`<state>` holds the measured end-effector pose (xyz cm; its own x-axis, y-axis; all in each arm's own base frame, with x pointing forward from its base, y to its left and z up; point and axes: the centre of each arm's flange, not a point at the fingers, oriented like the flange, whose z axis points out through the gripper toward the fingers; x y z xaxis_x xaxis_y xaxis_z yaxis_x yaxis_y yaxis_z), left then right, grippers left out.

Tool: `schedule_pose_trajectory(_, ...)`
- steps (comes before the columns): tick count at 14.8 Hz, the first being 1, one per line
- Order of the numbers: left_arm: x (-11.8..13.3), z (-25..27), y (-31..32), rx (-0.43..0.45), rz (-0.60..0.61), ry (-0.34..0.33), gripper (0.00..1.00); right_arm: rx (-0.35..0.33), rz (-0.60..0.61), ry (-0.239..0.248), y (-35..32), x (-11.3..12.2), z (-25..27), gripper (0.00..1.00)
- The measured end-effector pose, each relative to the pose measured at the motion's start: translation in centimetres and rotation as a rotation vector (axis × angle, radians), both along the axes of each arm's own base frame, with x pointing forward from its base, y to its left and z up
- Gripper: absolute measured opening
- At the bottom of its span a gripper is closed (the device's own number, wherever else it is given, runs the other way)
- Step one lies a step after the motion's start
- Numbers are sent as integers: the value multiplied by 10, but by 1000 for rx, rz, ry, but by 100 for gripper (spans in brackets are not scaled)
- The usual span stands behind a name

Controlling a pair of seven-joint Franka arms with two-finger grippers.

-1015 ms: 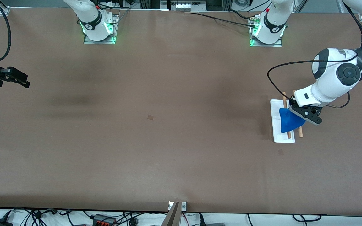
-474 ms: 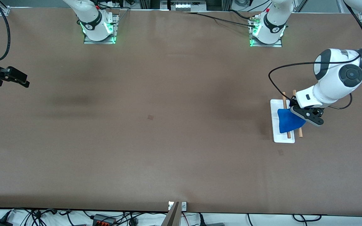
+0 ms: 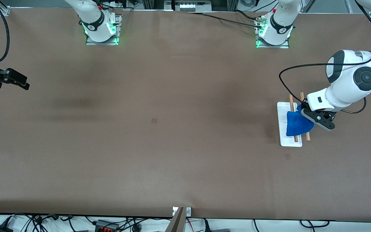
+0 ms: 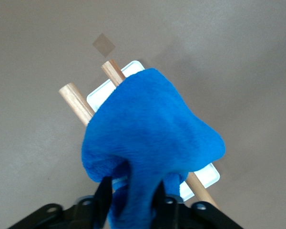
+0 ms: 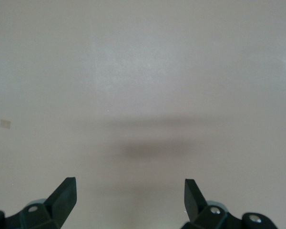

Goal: Pass towel and hang on rack
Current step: 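Open the left gripper to release the towel on the dowels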

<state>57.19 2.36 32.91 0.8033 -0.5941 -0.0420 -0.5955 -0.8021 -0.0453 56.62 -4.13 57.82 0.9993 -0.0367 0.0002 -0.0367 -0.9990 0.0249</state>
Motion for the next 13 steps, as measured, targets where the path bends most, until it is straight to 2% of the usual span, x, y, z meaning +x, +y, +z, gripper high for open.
schedule_pose_trajectory(1,1,0,1,0,2,1,56,0,0,0,0,0,0,100)
schedule_pose_trajectory(2,1,1,2,0,3,2,56,0,0,0,0,0,0,100)
schedule_pose_trajectory(3,1,1,2,0,3,3,60,0,-1,0,0,0,0,100)
schedule_pose_trajectory(5,1,1,2,0,4,5,74,0,-1,0,-1,0,0,100)
schedule_pose_trajectory(6,1,1,2,1,4,10,74,0,-2,0,-1,0,0,100)
schedule_pose_trajectory(8,0,1,3,3,5,18,85,0,-7,2,-4,-1,0,100)
schedule_pose_trajectory(13,5,20,8,0,36,79,89,0,-13,6,-9,-1,0,100)
